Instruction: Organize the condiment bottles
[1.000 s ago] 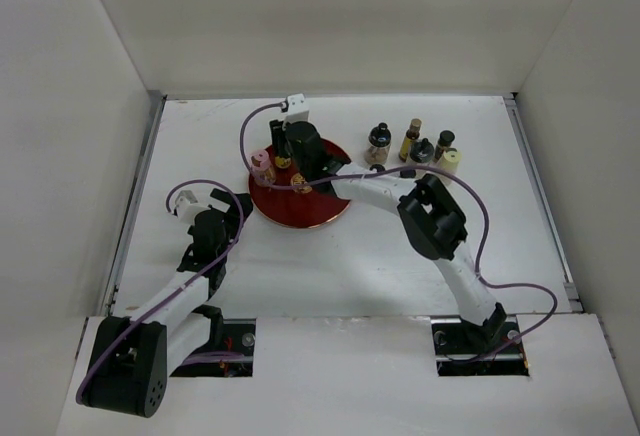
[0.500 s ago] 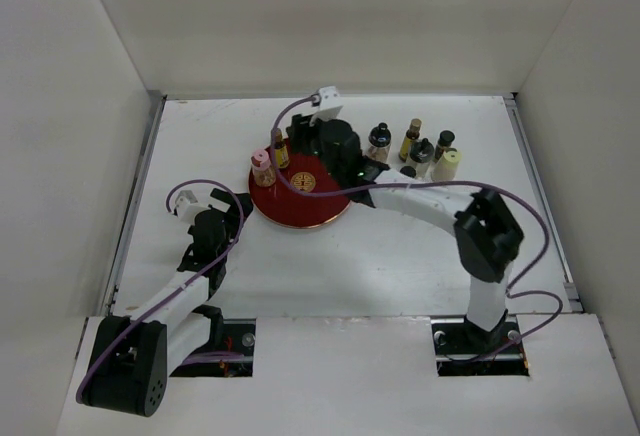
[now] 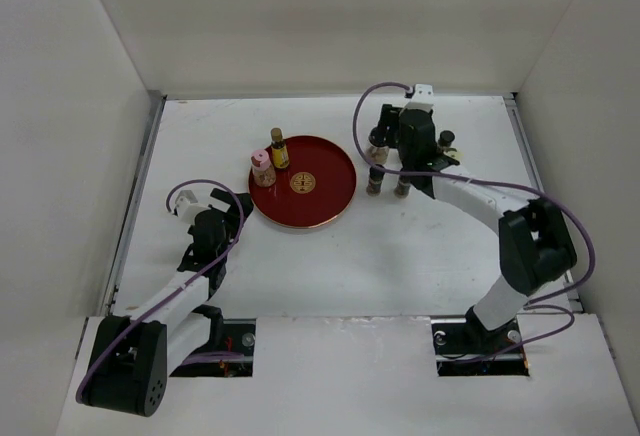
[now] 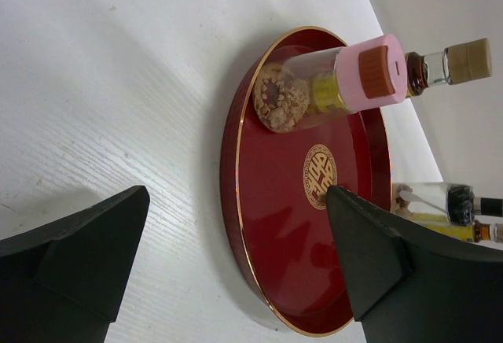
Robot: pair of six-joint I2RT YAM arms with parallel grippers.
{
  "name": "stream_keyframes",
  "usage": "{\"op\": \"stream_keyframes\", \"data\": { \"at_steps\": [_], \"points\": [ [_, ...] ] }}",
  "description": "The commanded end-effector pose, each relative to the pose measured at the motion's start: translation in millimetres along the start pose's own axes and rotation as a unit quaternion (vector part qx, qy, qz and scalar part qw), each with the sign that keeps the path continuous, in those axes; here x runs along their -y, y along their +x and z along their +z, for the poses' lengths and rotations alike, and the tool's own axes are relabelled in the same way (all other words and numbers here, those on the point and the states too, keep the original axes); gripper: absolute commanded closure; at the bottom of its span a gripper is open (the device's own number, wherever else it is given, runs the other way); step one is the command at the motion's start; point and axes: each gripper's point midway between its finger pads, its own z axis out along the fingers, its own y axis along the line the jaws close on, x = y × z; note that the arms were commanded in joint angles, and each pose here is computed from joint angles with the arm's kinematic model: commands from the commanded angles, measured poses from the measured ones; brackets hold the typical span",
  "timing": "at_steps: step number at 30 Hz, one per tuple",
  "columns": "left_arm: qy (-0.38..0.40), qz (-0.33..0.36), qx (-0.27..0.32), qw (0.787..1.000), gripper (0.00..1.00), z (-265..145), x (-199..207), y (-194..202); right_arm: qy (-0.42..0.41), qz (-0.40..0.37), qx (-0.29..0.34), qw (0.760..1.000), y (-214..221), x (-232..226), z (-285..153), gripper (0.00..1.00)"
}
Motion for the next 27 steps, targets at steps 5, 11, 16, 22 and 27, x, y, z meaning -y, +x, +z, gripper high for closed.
{"op": "stream_keyframes", "data": {
  "at_steps": [5, 11, 16, 22, 27],
  "points": [
    [0.029, -0.008, 0.021, 0.999, 0.00, -1, 15, -10, -0.040, -0.017, -0.039, 0.998, 36, -19, 25, 0.20],
    [0.027, -0.009, 0.011, 1.000, 0.00, 0, 15, -6, -0.025, -0.025, -0.050, 0.998, 47, -14, 47, 0.19],
    [0.023, -0.008, 0.009, 1.000, 0.00, 1, 12, -4, -0.008, -0.031, -0.056, 0.998, 53, -6, 60, 0.19],
    [0.021, -0.008, 0.013, 1.000, 0.00, 1, 12, -6, 0.002, -0.036, -0.066, 0.997, 57, 0, 69, 0.22],
    [0.023, -0.009, 0.015, 1.000, 0.00, 1, 13, -7, 0.003, -0.039, -0.079, 0.996, 59, -1, 74, 0.22]
  ]
}}
